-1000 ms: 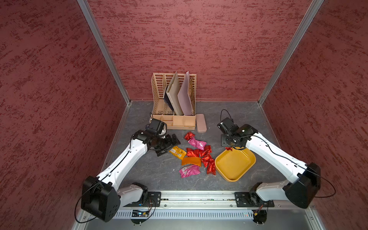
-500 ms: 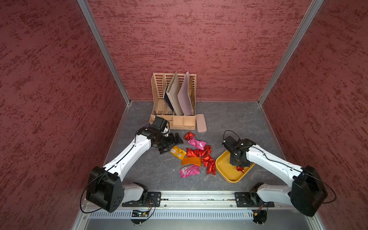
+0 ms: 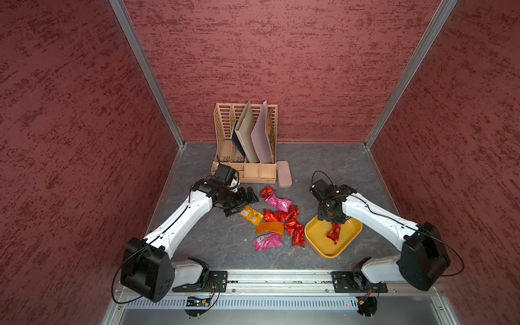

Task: Put the tea bags into the storage box
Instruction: Pick up the tea bag from the center of the board.

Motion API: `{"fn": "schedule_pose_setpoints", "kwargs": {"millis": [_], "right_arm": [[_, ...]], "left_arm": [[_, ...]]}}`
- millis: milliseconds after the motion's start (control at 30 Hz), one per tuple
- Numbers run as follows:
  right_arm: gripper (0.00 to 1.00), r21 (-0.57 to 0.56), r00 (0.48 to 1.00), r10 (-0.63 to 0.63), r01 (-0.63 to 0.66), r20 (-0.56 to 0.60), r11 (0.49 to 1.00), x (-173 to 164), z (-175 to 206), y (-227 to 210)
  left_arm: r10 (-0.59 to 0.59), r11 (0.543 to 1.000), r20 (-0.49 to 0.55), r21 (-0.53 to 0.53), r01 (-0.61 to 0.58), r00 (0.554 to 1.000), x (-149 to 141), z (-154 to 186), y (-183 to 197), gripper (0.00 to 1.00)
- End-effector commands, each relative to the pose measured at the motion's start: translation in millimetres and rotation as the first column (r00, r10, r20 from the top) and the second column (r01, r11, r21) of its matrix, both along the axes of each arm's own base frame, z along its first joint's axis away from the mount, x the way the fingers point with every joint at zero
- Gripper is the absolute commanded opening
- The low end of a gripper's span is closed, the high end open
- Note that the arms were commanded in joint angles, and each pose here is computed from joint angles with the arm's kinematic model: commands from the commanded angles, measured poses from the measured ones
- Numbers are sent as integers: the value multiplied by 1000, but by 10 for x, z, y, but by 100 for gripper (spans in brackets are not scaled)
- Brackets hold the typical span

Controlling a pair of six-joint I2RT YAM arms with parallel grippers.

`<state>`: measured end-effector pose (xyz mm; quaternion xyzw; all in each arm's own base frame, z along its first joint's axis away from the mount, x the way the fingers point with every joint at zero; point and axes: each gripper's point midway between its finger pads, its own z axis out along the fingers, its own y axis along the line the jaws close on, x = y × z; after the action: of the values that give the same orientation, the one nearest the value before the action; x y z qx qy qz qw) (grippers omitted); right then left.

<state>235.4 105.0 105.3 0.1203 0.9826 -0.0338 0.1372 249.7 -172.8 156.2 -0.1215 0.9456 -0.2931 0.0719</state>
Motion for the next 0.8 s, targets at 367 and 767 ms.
{"fn": "schedule_pose_setpoints", "kwargs": {"millis": [367,767], "right_arm": [[71,563,959,147,-263,243,783,732,134,1705],[63,550,955,244,-297,169,781,797,-303,1889]], "left_arm": [[42,999,-16,-10,-42,999,-145,-18,141,100],[123,992,-24,11,-123,992,-469,-59,339,100]]}}
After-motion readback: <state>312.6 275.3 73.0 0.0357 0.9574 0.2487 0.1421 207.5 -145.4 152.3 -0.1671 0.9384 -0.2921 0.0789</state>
